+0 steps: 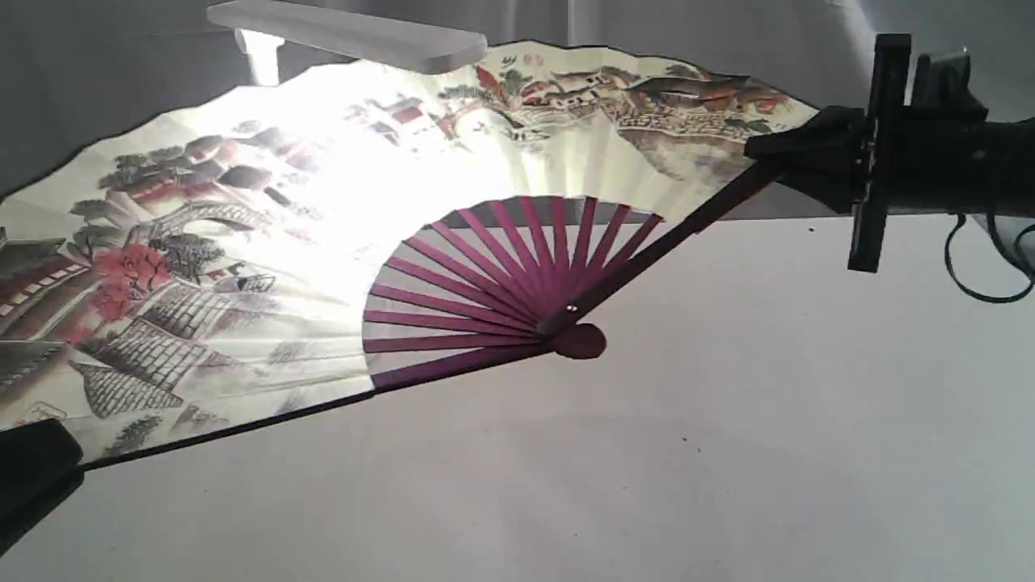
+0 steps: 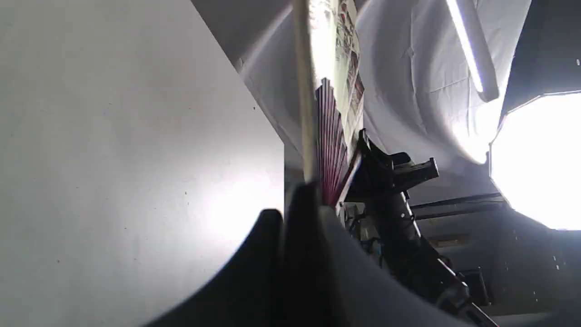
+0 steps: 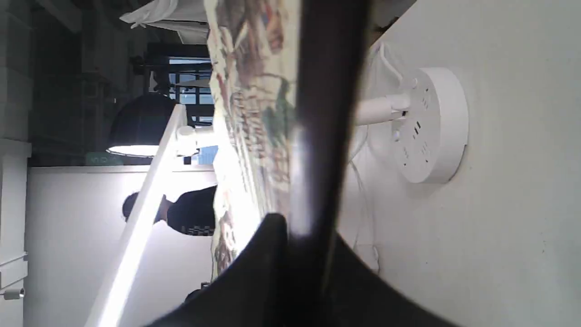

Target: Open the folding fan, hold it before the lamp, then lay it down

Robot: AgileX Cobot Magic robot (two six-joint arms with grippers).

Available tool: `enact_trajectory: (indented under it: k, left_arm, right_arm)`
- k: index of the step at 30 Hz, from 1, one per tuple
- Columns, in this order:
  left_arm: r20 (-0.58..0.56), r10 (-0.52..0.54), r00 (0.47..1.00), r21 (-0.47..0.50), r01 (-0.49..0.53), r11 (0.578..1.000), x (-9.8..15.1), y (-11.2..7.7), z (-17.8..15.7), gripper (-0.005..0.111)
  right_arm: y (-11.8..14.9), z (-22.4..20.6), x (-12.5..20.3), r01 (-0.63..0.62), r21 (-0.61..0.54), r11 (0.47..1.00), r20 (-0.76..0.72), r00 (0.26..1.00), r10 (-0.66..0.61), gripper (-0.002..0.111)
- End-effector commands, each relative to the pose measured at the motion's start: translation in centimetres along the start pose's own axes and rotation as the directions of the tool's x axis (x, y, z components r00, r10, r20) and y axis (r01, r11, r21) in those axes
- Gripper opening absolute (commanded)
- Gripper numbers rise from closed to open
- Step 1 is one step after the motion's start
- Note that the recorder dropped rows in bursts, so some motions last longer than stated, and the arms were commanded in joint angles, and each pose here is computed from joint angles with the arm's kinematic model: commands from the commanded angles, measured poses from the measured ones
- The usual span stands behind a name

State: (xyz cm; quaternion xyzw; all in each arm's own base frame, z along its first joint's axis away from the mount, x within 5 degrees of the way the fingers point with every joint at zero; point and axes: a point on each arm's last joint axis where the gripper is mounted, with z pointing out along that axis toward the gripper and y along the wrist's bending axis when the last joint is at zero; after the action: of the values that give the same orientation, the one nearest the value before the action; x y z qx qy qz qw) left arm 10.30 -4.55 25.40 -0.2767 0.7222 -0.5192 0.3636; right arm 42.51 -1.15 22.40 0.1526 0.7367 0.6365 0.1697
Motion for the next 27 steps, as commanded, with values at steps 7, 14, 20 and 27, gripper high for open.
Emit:
enact_trajectory:
  k: [7,14,20,27]
  left_arm:
    - [0.101,0.122,0.987,-0.121,-0.110,0.987,-0.81,1.21,-0.28,0.000]
    - [0.099,0.116,0.988,-0.120,-0.104,0.987,-0.79,1.20,-0.27,0.000]
    - [0.100,0.112,0.989,-0.119,-0.100,0.988,-0.79,1.20,-0.27,0.000]
    - [0.100,0.110,0.989,-0.119,-0.098,0.988,-0.79,1.20,-0.27,0.000]
  right_arm:
    - [0.66,-3.75,-2.96,-0.001,-0.079,0.997,0.247,0.969,0.021,0.000]
    - [0.62,-4.00,-3.04,-0.007,-0.080,0.997,0.252,0.967,0.027,0.000]
    - [0.62,-4.00,-3.04,-0.009,-0.080,0.997,0.252,0.967,0.029,0.000]
    - [0.62,-4.00,-3.04,-0.011,-0.081,0.997,0.252,0.967,0.031,0.000]
